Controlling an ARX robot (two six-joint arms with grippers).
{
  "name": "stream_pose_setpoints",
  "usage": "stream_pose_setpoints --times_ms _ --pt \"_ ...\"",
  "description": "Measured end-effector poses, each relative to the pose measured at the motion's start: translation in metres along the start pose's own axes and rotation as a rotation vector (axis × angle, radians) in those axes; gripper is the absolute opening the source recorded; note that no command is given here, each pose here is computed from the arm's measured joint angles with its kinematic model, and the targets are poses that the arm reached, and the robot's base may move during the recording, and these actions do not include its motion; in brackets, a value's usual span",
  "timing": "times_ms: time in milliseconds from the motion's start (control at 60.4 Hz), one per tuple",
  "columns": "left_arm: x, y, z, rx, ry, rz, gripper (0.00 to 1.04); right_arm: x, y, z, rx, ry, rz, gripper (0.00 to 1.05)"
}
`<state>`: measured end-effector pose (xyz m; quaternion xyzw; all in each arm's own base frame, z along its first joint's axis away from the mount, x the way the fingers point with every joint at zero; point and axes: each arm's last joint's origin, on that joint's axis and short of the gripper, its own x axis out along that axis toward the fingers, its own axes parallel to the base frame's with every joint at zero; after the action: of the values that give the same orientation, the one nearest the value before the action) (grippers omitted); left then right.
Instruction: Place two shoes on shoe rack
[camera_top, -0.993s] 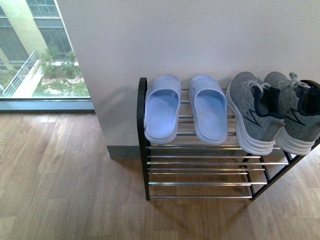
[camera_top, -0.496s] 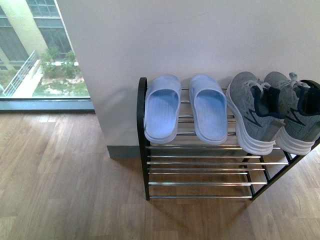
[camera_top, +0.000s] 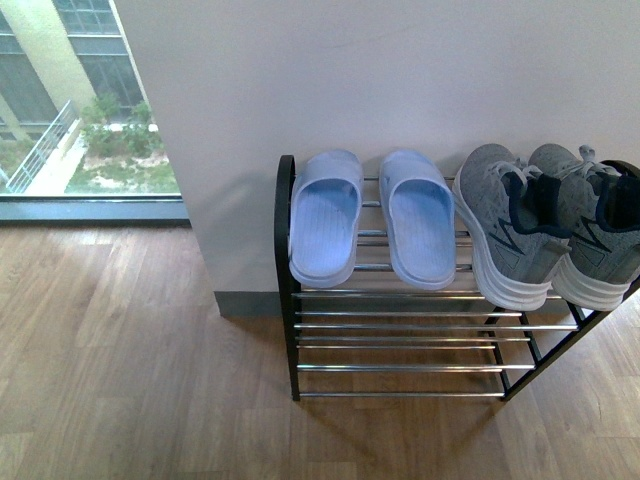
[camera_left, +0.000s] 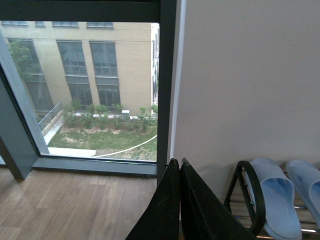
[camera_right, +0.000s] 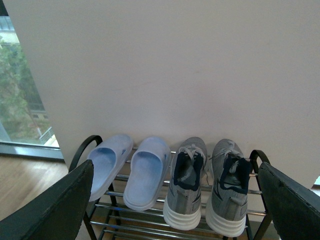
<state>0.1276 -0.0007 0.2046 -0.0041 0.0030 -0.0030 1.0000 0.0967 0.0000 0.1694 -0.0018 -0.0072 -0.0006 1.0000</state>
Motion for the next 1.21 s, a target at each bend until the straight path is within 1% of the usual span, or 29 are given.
stream_pose_setpoints --times_ms 381,761,844,893,943,1208 --pt "-0.010 0.000 -0.018 0.000 -0.005 0.003 0.01 0.000 0.000 0.000 0.000 0.000 0.000 0.95" --pt "-0.018 0.000 -0.030 0.000 -0.020 0.003 0.01 0.000 0.000 0.000 0.000 0.000 0.000 0.95" --pt "-0.021 0.001 -0.035 0.000 -0.015 0.003 0.01 0.000 0.000 0.000 0.000 0.000 0.000 0.95" --pt "-0.027 0.001 -0.038 0.001 0.012 0.003 0.01 0.000 0.000 0.000 0.000 0.000 -0.001 0.95" --pt "-0.029 0.000 -0.037 0.001 -0.007 0.003 0.01 0.000 0.000 0.000 0.000 0.000 0.000 0.95" --pt "-0.029 0.001 -0.038 0.001 -0.003 0.003 0.01 0.000 0.000 0.000 0.000 0.000 0.000 0.95"
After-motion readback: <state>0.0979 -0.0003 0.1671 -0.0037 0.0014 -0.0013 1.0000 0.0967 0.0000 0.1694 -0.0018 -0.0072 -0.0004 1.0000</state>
